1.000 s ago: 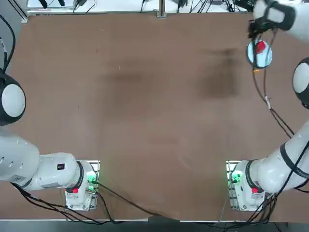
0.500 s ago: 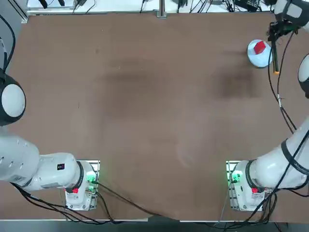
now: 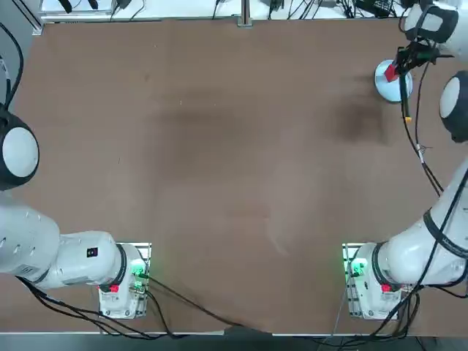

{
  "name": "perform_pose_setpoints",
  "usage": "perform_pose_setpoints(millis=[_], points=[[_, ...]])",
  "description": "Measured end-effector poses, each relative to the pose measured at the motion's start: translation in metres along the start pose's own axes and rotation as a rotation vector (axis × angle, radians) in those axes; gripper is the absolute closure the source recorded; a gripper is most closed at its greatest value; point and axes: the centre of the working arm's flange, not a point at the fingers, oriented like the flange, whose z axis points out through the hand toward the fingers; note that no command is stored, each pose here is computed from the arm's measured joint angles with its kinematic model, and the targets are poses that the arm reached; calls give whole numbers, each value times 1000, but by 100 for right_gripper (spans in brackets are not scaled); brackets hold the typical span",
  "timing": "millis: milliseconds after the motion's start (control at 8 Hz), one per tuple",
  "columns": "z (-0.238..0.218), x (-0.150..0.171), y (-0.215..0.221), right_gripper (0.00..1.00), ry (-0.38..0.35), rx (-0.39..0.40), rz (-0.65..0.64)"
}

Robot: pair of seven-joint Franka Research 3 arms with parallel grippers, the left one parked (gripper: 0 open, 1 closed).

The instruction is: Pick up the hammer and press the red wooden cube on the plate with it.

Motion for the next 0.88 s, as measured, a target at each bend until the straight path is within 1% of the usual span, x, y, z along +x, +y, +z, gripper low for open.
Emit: perform_pose_setpoints(millis=[250, 375, 500, 750, 875], points=[[11, 2, 3, 79, 10, -6, 3], [4, 7, 2, 79, 24, -7, -5], [-11, 15, 0, 79, 41, -4, -20], [-55, 29, 3, 79, 40, 12, -68], [-68, 31, 13, 79, 35, 17, -80]])
